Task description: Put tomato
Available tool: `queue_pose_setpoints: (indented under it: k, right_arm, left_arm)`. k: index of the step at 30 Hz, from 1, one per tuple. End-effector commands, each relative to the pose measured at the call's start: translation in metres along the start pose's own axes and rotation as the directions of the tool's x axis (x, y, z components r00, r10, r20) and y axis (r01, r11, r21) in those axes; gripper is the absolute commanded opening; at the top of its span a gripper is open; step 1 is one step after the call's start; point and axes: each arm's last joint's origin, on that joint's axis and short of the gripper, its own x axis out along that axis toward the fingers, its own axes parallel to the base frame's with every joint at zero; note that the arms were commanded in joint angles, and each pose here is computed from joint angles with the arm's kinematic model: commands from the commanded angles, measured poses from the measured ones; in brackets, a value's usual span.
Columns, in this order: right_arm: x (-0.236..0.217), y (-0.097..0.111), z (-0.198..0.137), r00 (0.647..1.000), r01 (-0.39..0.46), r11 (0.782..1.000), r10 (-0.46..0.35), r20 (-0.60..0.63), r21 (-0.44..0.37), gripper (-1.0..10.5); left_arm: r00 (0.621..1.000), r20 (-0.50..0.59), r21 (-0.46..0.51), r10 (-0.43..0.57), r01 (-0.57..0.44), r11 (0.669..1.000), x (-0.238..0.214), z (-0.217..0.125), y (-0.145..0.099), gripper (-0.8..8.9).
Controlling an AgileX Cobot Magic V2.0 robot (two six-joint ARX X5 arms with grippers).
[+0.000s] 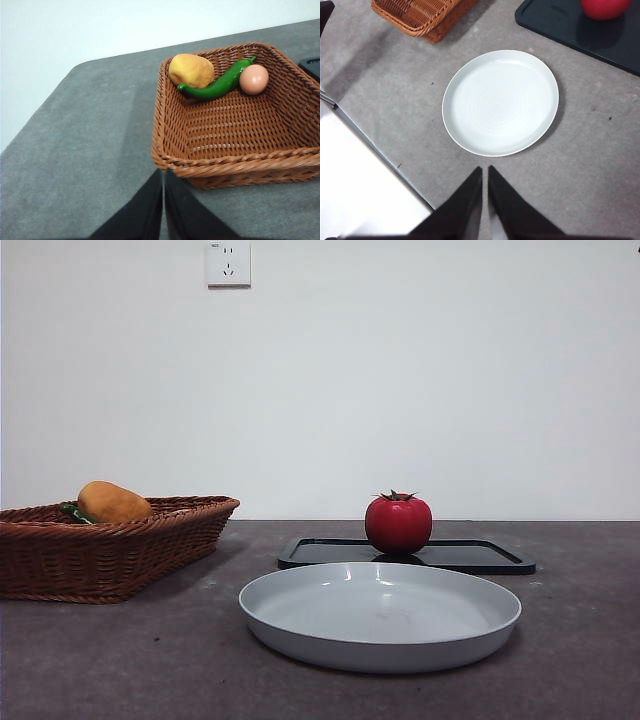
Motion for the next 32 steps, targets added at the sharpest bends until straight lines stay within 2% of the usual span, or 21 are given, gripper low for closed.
queue_pose_setpoints:
  k: [1, 16, 18, 21, 24, 25, 28, 32]
  right_arm:
    - [-0.001, 0.001, 0.002, 1.000, -0.006, 1.000, 0.006, 0.011, -0.007, 0.1]
    - [-0.001, 0.001, 0.003, 1.000, -0.005, 1.000, 0.005, 0.015, -0.020, 0.1]
    - [-0.002, 0.001, 0.004, 0.999, 0.008, 0.998, -0.006, 0.038, -0.064, 0.1]
    - [-0.010, -0.002, 0.008, 0.986, 0.075, 0.992, -0.058, 0.156, -0.103, 0.1]
    - [-0.019, -0.006, 0.008, 0.943, 0.148, 0.983, -0.107, 0.316, -0.109, 0.1]
    - [-0.022, -0.009, 0.005, 0.919, 0.186, 0.977, -0.136, 0.371, -0.103, 0.1]
    - [-0.022, -0.017, -0.007, 0.862, 0.272, 0.959, -0.206, 0.463, -0.080, 0.1]
    - [-0.008, -0.033, -0.032, 0.768, 0.382, 0.923, -0.293, 0.570, -0.040, 0.1]
  left_arm:
    - [0.999, -0.038, -0.008, -0.007, 0.007, 1.000, 0.001, -0.006, -0.001, 0.07]
    - [0.999, -0.038, -0.008, -0.007, 0.007, 1.000, 0.001, -0.006, -0.001, 0.08]
    - [0.999, -0.038, -0.008, -0.007, 0.007, 1.000, 0.001, -0.006, -0.001, 0.08]
    - [0.999, -0.038, -0.008, -0.007, 0.007, 1.000, 0.001, -0.006, -0.001, 0.08]
    - [0.999, -0.038, -0.008, -0.007, 0.007, 1.000, 0.001, -0.006, -0.001, 0.07]
    - [0.999, -0.038, -0.008, -0.007, 0.007, 1.000, 0.001, -0.006, -0.001, 0.08]
    - [0.999, -0.038, -0.008, -0.007, 0.007, 1.000, 0.001, -0.006, -0.001, 0.07]
    - [0.999, -0.038, -0.008, -0.007, 0.007, 1.000, 0.001, -0.006, -0.001, 0.08]
